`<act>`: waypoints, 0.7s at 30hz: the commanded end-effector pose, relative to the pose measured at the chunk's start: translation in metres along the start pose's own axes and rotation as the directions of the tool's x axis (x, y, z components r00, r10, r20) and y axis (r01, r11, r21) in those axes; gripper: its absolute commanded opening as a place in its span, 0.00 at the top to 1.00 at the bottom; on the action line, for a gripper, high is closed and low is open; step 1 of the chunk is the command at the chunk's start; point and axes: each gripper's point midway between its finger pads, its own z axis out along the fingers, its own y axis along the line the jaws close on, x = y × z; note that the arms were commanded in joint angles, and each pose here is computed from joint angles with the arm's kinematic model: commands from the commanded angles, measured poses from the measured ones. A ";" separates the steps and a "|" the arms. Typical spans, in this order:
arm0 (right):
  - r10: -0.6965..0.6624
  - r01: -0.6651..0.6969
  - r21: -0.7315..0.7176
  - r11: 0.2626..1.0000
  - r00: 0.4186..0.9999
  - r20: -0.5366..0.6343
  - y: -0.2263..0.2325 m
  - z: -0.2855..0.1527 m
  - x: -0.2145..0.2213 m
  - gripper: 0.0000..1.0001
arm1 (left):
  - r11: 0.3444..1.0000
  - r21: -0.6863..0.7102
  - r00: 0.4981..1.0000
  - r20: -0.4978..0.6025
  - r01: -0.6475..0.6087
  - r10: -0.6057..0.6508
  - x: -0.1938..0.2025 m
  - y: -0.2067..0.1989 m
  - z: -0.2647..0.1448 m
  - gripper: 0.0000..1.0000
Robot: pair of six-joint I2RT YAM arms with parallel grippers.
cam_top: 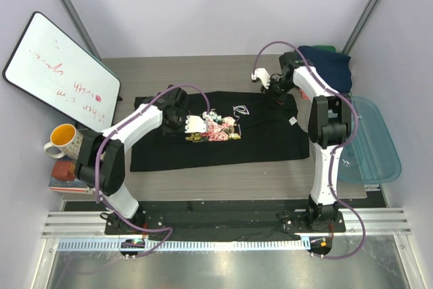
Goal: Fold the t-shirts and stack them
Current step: Fold the flattened tshirt in 1/3 of the way
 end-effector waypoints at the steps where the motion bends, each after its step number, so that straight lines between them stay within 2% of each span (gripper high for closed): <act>1: -0.070 0.060 0.253 0.965 0.997 0.029 -0.037 -0.037 -0.031 0.95 | 0.999 -0.034 0.999 0.039 -0.006 0.007 -0.011 0.012 -0.004 0.55; 6: -0.055 0.044 0.413 0.910 0.998 0.013 -0.059 -0.046 -0.028 0.94 | 0.999 -0.036 0.999 0.040 -0.006 0.008 -0.011 0.012 -0.002 0.55; 8: -0.055 0.041 0.430 0.902 0.998 0.020 -0.062 -0.047 -0.029 0.94 | 0.999 -0.033 0.999 0.044 -0.005 0.006 -0.012 0.012 0.000 0.55; 10: -0.050 0.039 0.440 0.897 0.999 0.014 -0.063 -0.048 -0.030 0.80 | 0.999 -0.034 0.999 0.046 -0.006 0.008 -0.012 0.013 0.000 0.55; 14: -0.062 0.066 0.443 0.894 0.998 -0.024 -0.061 -0.046 -0.026 0.59 | 0.999 -0.038 0.999 0.044 -0.008 0.010 -0.012 0.016 0.001 0.55; 15: -0.056 0.062 0.450 0.891 0.998 -0.027 -0.062 -0.047 -0.025 0.47 | 0.999 -0.039 0.999 0.044 -0.008 0.010 -0.013 0.016 0.001 0.55; 16: -0.054 0.062 0.454 0.889 0.998 -0.031 -0.062 -0.048 -0.025 0.43 | 0.999 -0.043 0.999 0.044 -0.008 0.010 -0.013 0.017 0.000 0.55; 17: -0.051 0.059 0.455 0.889 0.998 -0.030 -0.062 -0.050 -0.024 0.39 | 0.999 -0.041 0.999 0.040 -0.009 0.011 -0.012 0.016 0.000 0.55; 21: -0.077 0.053 0.422 0.905 0.996 0.039 -0.053 -0.060 -0.045 0.43 | 0.999 -0.046 0.999 0.038 -0.010 0.011 -0.012 0.018 0.001 0.55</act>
